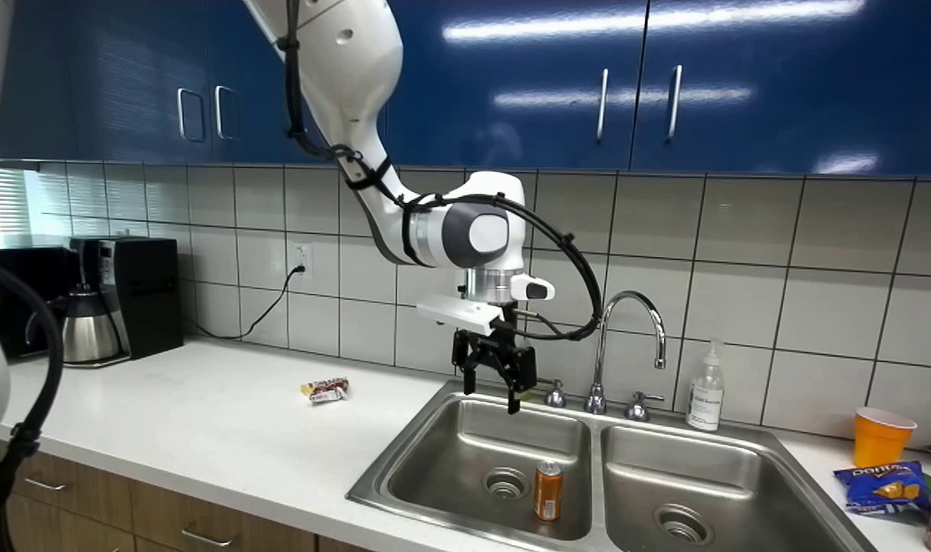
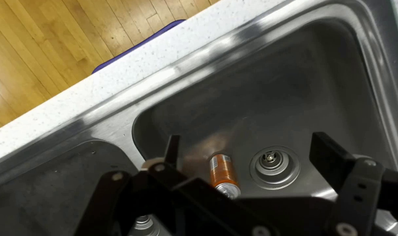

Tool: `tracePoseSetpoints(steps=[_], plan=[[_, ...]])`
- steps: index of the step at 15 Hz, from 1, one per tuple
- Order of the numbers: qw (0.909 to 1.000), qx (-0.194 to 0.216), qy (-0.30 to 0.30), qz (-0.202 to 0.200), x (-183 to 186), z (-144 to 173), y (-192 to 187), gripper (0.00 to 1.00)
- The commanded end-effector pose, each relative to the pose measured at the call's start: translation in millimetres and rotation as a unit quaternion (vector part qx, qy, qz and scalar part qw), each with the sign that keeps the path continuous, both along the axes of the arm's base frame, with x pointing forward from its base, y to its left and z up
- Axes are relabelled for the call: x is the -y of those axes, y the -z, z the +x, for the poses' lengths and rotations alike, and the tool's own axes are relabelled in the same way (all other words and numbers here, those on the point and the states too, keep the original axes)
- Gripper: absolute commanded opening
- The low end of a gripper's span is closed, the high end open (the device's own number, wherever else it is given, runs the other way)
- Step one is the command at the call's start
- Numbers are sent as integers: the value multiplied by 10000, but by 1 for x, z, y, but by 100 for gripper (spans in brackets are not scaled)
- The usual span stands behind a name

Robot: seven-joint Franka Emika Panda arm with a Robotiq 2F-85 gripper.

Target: Remove the red can from the sink and place it on the counter.

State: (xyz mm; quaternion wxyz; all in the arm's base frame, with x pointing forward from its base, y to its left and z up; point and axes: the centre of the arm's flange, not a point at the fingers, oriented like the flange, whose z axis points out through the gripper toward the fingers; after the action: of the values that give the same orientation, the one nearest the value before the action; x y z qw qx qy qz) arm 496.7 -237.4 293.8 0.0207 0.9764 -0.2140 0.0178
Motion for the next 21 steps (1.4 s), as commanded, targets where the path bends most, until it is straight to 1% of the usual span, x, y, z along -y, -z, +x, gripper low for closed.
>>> tracePoseSetpoints(steps=[1,6,10,15,21], plan=[[9999,61,39,-105,29,45,25,100],[9997,142,95,-168,38,91,61,100],[9996,151,119,-215,46,117,92,100],[9993,140,190,-281,63,137,126,100],[9989,198,252,-333,79,153,164,100]])
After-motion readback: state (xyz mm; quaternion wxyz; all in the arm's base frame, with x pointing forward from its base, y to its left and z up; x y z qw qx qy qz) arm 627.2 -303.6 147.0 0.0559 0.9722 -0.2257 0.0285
